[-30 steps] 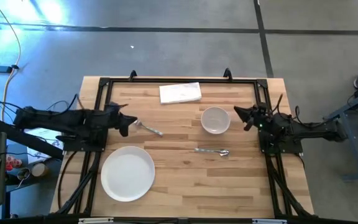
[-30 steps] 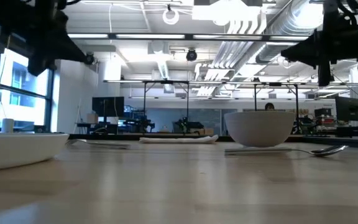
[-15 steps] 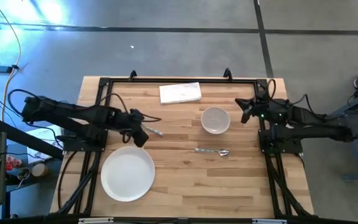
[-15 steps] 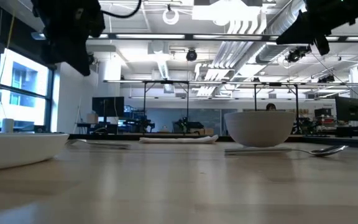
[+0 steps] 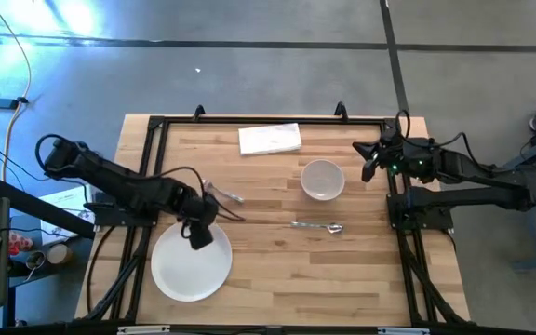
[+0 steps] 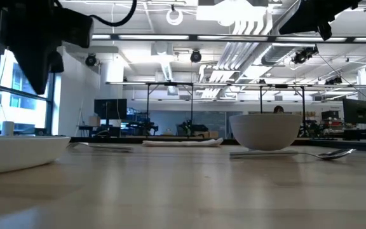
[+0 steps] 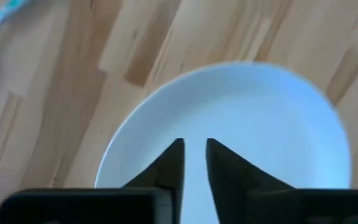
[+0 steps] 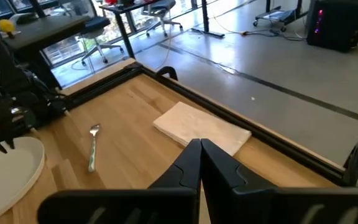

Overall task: Set table place
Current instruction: Move the white plate to the bottom middle of the table

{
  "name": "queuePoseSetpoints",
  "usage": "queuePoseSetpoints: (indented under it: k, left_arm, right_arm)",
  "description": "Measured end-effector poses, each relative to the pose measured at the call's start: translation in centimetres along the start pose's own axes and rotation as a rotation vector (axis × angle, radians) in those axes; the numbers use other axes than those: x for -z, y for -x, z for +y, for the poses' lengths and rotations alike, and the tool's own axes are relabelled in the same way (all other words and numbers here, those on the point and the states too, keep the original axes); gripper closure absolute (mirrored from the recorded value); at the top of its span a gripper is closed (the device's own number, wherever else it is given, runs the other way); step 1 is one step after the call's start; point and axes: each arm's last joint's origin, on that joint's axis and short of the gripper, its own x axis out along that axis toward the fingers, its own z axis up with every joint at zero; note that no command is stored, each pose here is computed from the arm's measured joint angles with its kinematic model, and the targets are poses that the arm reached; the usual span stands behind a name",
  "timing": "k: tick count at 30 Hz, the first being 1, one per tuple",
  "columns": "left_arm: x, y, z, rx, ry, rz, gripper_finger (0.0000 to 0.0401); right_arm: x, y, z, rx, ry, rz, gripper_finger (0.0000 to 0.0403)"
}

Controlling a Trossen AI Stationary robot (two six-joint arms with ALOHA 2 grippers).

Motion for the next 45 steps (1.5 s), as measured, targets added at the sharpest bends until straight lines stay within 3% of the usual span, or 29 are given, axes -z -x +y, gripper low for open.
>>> queuePoseSetpoints:
  k: [9, 20, 30, 45]
  left_arm:
    - [0.3, -2.4, 0.0, -0.142, -0.076, 0.137, 0.0252]
    - [0.0, -3.2, 0.2, -0.236, -0.114, 0.109, 0.0235]
    - [-0.6, -5.2, 3.0, -0.173, -0.056, 0.132, 0.0235]
    - [-1.2, -5.4, 5.0, -0.072, -0.229, 0.216, 0.0235]
  right_arm:
    - [0.1, -0.2, 0.2, -0.035, 0.002, 0.023, 0.0402]
    - [0.3, -0.2, 0.2, -0.055, 0.009, 0.043, 0.0402]
    - [0.3, -0.2, 0.3, -0.082, 0.009, 0.052, 0.0402]
    - [0.3, -0.2, 0.3, -0.08, 0.006, 0.049, 0.0402]
